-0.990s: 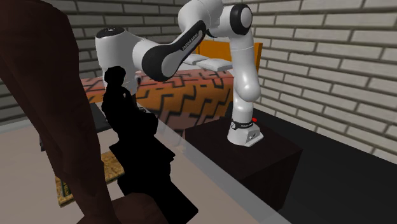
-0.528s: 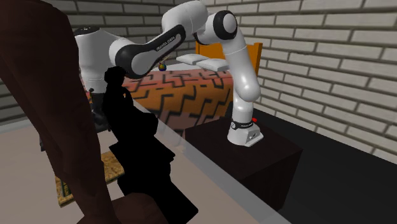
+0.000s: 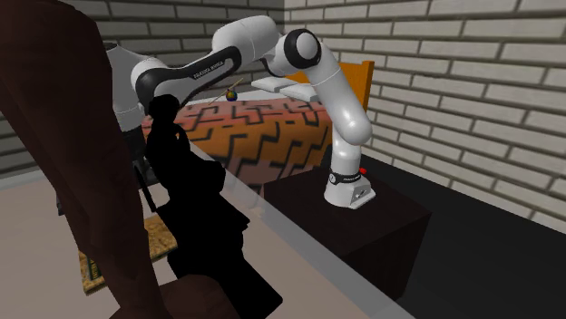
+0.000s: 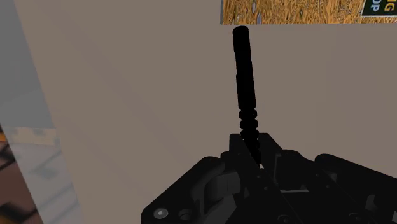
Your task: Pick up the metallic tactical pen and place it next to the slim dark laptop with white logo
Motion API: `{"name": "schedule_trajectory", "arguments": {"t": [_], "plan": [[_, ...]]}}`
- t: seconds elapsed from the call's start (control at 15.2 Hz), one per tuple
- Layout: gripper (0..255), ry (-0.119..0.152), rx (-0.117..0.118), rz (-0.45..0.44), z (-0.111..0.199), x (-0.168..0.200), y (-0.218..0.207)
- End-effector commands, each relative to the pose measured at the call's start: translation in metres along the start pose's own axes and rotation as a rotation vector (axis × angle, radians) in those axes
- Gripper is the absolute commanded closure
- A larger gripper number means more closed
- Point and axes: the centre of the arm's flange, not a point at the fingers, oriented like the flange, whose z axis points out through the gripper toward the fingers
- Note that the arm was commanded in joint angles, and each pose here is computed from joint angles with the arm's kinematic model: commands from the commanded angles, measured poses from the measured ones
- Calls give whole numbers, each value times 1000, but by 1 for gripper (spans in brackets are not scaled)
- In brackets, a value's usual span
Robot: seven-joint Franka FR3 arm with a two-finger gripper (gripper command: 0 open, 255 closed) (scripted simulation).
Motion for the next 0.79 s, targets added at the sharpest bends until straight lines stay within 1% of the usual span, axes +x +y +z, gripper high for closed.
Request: {"name": "schedule_trajectory", "arguments": {"t": [0.0, 0.73], "plan": [[255, 0, 0, -1, 11, 0, -1], [255, 0, 0, -1, 68, -8, -2]]}}
